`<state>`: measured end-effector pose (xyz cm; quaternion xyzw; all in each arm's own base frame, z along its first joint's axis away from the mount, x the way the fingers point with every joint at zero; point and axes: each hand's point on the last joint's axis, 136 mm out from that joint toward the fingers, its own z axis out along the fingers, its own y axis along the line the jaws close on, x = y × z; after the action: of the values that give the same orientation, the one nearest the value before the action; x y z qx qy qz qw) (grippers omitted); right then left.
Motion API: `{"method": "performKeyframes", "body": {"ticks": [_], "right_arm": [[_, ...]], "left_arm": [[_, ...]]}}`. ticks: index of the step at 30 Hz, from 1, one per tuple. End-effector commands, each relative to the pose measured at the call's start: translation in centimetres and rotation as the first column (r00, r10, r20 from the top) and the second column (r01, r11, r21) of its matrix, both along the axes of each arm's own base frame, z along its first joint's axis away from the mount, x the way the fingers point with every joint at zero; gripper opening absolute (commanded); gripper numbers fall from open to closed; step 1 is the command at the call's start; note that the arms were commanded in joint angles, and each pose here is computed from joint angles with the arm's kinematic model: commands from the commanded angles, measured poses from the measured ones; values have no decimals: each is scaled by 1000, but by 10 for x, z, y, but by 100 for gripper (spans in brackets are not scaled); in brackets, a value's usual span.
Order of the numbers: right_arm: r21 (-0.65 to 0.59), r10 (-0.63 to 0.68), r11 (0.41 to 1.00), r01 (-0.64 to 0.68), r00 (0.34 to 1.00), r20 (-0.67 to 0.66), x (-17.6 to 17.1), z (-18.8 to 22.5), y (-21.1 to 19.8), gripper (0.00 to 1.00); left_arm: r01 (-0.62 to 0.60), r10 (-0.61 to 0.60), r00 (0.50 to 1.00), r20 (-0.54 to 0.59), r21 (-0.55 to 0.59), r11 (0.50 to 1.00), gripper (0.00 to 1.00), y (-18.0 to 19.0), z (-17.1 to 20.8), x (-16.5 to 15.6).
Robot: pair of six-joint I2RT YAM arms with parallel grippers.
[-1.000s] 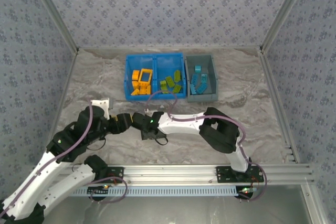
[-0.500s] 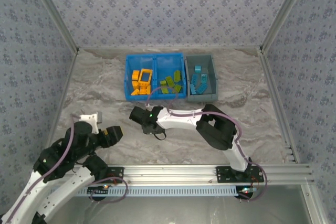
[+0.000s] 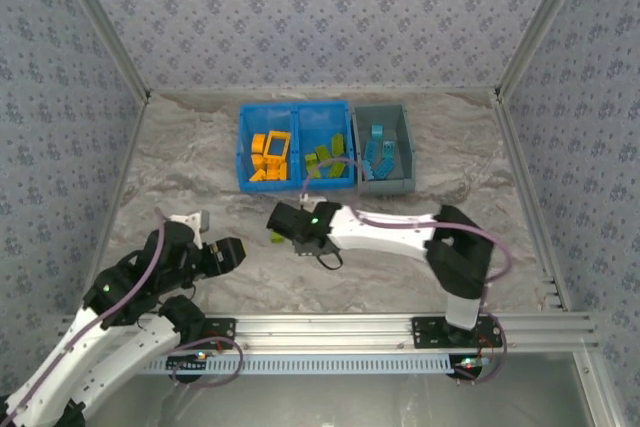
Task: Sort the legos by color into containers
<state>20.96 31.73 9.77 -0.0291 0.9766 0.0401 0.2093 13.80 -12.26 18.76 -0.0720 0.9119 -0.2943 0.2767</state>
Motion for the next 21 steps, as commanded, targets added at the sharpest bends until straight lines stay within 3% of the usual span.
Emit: {"method": "performKeyframes", "body": {"ticks": [1, 6, 9, 14, 21], "right_arm": [[-111, -72, 990, 86, 990, 124, 23, 44, -71, 9], [-130, -141, 979, 157, 982, 122, 71, 62, -134, 8], [-181, -169, 965, 190, 978, 125, 111, 65, -158, 8], [-336, -253, 900, 278, 960, 118, 162, 54, -190, 8], [-466, -310, 824, 322, 945, 104, 202, 29, -209, 9]], "left_arm": [[51, -47, 998, 39, -112, 992, 70, -32, 23, 17], [88, -75, 995, 71, -198, 976, 70, -74, 42, 46], [124, -105, 988, 114, -166, 978, 70, -99, 53, 61], [183, -165, 974, 159, -107, 977, 70, -135, 66, 74], [239, -215, 955, 205, -103, 965, 70, -163, 83, 76]]}}
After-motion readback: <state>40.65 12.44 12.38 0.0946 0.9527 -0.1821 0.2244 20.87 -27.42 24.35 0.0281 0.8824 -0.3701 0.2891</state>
